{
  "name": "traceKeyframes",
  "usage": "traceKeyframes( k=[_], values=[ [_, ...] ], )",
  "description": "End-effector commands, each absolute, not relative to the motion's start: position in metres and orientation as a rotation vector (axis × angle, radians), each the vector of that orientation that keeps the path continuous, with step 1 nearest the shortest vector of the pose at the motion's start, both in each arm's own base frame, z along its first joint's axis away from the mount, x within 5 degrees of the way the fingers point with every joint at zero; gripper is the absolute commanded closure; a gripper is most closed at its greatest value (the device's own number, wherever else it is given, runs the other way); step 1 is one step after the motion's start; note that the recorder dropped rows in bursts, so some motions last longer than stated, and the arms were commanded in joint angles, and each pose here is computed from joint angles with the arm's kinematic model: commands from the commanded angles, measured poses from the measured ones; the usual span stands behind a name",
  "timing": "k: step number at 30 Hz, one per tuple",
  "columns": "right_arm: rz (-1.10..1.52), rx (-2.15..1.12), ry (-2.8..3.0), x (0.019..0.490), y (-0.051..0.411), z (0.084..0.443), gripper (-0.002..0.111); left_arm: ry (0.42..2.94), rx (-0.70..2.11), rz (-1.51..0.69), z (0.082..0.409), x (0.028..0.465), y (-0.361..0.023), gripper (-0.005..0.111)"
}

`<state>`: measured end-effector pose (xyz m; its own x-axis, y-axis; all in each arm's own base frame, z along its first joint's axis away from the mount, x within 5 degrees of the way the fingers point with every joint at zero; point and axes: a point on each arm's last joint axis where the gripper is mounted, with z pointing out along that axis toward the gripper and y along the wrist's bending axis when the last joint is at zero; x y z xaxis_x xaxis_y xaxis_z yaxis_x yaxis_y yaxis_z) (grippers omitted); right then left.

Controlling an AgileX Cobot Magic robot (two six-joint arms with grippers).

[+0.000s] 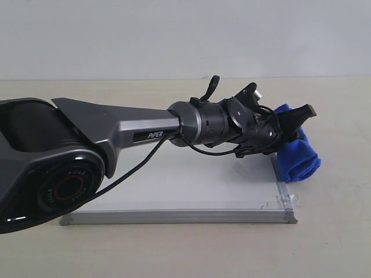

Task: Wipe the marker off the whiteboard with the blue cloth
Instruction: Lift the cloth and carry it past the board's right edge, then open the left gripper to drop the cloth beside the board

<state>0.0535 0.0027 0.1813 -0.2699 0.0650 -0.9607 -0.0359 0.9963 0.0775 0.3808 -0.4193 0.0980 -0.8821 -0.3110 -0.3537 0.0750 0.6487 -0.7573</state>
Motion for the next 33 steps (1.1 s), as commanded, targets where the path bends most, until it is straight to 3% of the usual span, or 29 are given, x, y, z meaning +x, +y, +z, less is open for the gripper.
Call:
traceKeyframes(
  k=[1, 3, 6, 15, 23, 33],
  values=[
    [0.09, 0.022, 1.829, 0.053, 0.002, 0.182, 0.107, 2.385, -0.179, -1.132, 0.1, 0.382, -0.42, 0.045],
    [0.09, 0.022, 1.829, 0.053, 0.002, 0.182, 0.107, 2.385, -0.179, -1.132, 0.1, 0.382, -0.42, 0.035],
    [0.09, 0.022, 1.829, 0.053, 0.002, 0.182, 0.107, 2.385, -0.179, -1.132, 0.1, 0.382, -0.42, 0.03],
    [0.09, 0.022, 1.829, 0.053, 0.002, 0.182, 0.107, 2.409, -0.141, -1.158, 0.107, 0.379, -0.422, 0.03],
    [0.091, 0.022, 1.827, 0.053, 0.002, 0.182, 0.107, 2.445, 0.003, -1.189, 0.134, 0.376, -0.42, 0.03],
    [0.091, 0.022, 1.827, 0.053, 0.002, 0.182, 0.107, 2.657, 0.112, -1.193, 0.136, 0.387, -0.386, 0.038]
  ],
)
